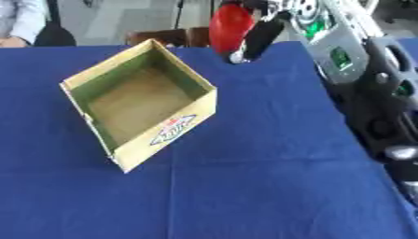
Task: Pick up objects on the table and place them in the box.
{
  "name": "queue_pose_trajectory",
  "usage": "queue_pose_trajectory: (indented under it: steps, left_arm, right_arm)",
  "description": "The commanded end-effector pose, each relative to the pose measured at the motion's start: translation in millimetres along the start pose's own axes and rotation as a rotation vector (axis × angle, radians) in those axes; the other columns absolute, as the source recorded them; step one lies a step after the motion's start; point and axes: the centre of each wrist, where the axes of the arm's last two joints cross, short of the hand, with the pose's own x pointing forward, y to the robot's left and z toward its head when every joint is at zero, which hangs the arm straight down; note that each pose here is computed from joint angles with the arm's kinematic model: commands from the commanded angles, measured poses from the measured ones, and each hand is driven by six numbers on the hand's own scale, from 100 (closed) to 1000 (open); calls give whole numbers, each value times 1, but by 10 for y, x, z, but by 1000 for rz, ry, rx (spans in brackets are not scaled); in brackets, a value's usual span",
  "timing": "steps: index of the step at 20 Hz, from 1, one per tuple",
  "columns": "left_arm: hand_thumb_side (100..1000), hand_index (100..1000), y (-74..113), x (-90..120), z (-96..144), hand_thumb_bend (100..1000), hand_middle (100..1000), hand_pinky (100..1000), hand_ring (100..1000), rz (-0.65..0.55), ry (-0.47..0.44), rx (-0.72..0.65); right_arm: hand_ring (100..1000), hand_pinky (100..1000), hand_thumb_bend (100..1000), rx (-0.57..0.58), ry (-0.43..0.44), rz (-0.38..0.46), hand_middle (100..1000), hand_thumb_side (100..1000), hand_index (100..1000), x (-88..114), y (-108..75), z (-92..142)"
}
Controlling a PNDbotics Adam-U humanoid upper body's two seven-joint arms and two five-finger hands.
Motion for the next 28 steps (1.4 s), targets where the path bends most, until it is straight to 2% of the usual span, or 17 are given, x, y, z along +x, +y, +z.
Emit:
queue_pose_trajectory:
  steps: [1, 6, 15, 21, 28]
  left_arm:
    - [984, 861, 10, 47, -53, 100, 805, 636, 834, 1, -25, -14]
    - [985, 861, -11, 47, -46, 100, 805, 635, 834, 11, -21, -17]
    - [985, 862, -62, 55, -61, 100, 805, 635, 834, 38, -27, -25]
    - [985, 862, -88, 60, -73, 100, 805, 634, 834, 52, -31, -27]
    - [986, 862, -103, 62, -78, 100, 805, 633, 834, 60, -31, -28]
  right_arm:
    - [528, 339, 100, -56, -37, 29, 563, 100, 697, 210, -159, -5]
    - [525, 340, 100, -65, -61, 21, 564, 100, 699, 442, -131, -201]
    - [521, 338, 100, 22, -67, -38, 557, 100, 698, 708, 223, -652]
    - [520, 339, 100, 72, -36, -77, 554, 100, 697, 776, 526, -883]
    - [525, 343, 100, 145, 12, -85, 556, 100, 693, 785, 887, -1082]
